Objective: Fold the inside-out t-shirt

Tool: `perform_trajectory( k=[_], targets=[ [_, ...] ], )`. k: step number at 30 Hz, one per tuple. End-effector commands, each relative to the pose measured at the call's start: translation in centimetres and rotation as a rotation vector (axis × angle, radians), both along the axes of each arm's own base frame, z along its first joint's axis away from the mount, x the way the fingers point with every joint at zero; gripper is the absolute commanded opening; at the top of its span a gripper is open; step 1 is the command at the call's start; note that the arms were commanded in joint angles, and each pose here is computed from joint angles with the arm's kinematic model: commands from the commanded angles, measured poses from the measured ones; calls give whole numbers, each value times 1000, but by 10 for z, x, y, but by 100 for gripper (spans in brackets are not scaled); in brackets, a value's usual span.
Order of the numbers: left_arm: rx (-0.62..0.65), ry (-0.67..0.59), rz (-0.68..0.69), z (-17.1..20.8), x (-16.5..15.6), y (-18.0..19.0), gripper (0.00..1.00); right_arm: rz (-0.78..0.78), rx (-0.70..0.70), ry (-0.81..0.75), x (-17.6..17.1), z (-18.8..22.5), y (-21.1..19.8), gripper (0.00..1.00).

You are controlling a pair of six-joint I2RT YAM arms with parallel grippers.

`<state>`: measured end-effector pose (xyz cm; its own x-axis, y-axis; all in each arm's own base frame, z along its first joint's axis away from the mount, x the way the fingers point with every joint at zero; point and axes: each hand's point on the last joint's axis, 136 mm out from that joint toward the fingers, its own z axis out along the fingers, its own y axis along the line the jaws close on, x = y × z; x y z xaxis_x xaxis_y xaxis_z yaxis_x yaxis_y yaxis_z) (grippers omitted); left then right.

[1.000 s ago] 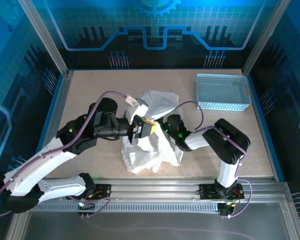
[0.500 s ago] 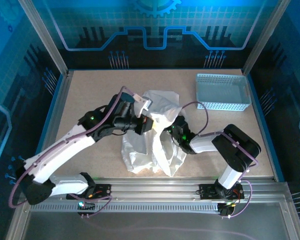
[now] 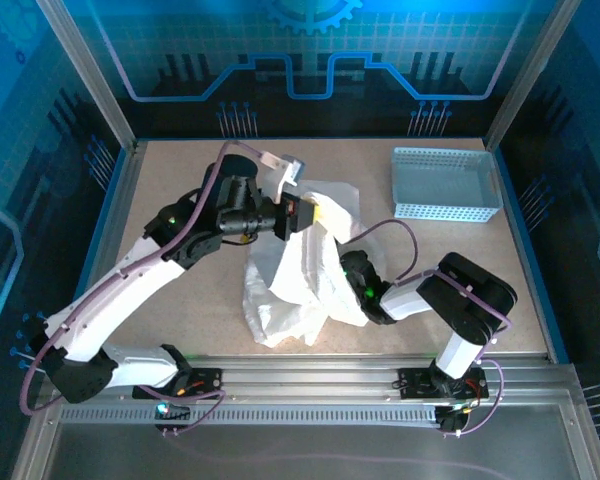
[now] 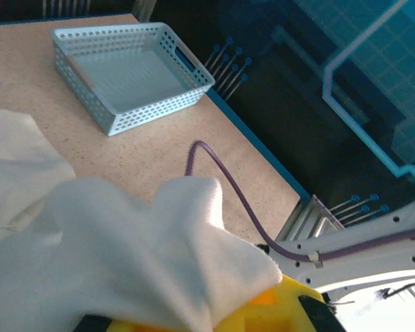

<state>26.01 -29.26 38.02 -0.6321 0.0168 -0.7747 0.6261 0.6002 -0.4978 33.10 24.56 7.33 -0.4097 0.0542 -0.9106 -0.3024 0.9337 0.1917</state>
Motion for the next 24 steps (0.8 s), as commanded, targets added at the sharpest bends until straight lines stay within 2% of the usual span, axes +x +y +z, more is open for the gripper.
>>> perform_trajectory(
  k=[1,7,11,14,16,18,21,24],
  targets=[
    [-57,-29,-22,36,4,-3,0,-50,24,-92,-2,26,1,99],
    [20,64,-25,25,24,-21,0,-48,-29,-133,-6,34,11,100],
    [62,96,-101,20,18,-44,0,-51,-72,-145,1,37,22,100],
    [99,87,-166,19,5,-63,0,-84,-156,-154,9,38,28,100],
    [98,86,-210,21,-5,-74,0,-67,-159,-139,17,37,34,100],
    [102,58,-281,25,-24,-86,0,-40,-87,-89,27,32,35,100],
    [84,10,-410,35,-61,-99,0,93,41,-49,37,32,47,98],
    [30,-18,-509,45,-90,-101,0,171,9,-41,42,39,60,98]
  ],
)
